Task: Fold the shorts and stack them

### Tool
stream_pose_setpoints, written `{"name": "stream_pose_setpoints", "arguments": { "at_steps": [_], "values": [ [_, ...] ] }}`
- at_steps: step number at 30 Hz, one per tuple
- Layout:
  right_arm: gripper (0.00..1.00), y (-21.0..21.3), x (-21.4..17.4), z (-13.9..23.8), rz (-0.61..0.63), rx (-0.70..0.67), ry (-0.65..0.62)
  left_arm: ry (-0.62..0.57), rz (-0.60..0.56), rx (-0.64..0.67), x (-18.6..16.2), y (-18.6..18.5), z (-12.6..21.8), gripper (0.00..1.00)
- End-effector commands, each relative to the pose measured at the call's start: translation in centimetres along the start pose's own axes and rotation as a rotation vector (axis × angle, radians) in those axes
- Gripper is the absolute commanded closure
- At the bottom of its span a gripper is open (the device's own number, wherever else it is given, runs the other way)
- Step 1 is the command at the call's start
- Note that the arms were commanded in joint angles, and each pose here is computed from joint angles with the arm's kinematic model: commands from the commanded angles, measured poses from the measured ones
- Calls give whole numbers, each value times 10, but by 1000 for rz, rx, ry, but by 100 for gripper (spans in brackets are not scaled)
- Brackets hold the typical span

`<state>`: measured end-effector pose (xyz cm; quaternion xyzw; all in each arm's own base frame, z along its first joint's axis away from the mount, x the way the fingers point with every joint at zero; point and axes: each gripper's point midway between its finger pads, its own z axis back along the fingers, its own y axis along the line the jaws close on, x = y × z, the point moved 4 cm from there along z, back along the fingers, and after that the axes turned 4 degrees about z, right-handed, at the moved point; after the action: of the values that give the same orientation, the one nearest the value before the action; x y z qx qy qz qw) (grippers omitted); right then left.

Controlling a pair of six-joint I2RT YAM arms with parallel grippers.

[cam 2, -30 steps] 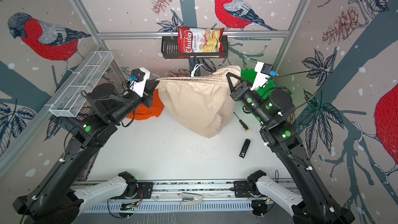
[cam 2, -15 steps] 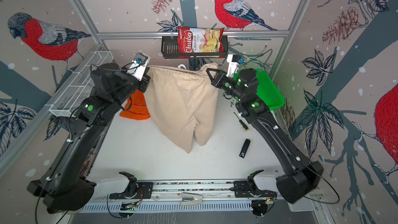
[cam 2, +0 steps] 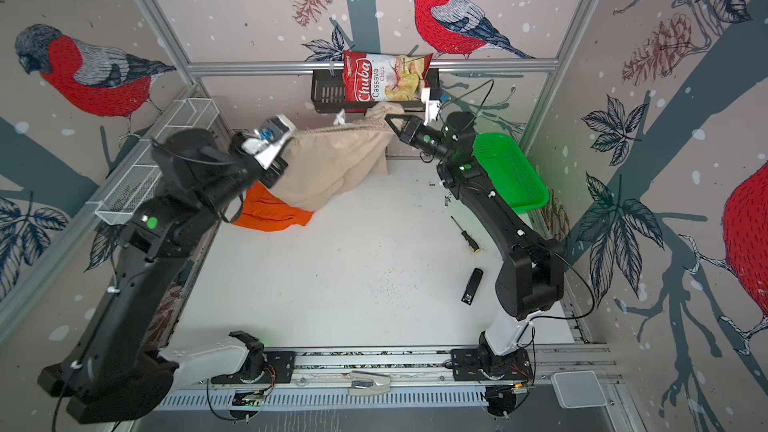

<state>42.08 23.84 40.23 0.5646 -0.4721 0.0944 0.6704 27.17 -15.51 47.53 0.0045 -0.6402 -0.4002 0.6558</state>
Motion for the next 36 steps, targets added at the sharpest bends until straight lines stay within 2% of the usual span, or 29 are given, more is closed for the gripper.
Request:
{"name": "stream_pose_setpoints", "arguments": {
  "at_steps": [1, 4, 7, 12, 15, 17, 18, 20, 21, 22, 24, 28, 32, 36],
  "values": [
    [87, -49, -34, 29, -110, -107, 31, -29, 45, -157, -23, -52, -14, 100],
    [87, -91, -83, 59, -186, -235, 134, 39, 160, -352, -61, -122, -37, 100],
    [85, -120, -124, 89, -225, -357, 211, 78, 236, -485, -84, -185, -52, 100],
    [81, -158, -164, 135, -289, -540, 288, 123, 343, -680, -113, -250, -68, 100],
    [73, -173, -175, 153, -317, -606, 307, 157, 355, -783, -124, -280, -75, 100],
    [62, -178, -178, 158, -327, -630, 319, 187, 364, -837, -130, -297, -81, 100],
    [51, -178, -177, 160, -324, -640, 325, 202, 367, -855, -132, -304, -83, 94],
    [42, -177, -174, 164, -310, -667, 337, 210, 388, -890, -130, -311, -87, 70],
    [38, -176, -170, 168, -300, -695, 339, 207, 405, -903, -127, -312, -87, 52],
    [36, -175, -166, 173, -289, -728, 341, 197, 419, -907, -123, -311, -87, 44],
    [33, -172, -156, 187, -267, -805, 333, 184, 444, -885, -118, -306, -88, 36],
    [33, -151, -140, 206, -200, -908, 312, 208, 535, -769, -118, -279, -92, 30],
    [35, -124, -150, 204, -180, -883, 321, 218, 699, -627, -138, -242, -101, 30],
    [36, -114, -177, 200, -223, -837, 323, 232, 774, -548, -161, -232, -106, 31]
  ]
}}
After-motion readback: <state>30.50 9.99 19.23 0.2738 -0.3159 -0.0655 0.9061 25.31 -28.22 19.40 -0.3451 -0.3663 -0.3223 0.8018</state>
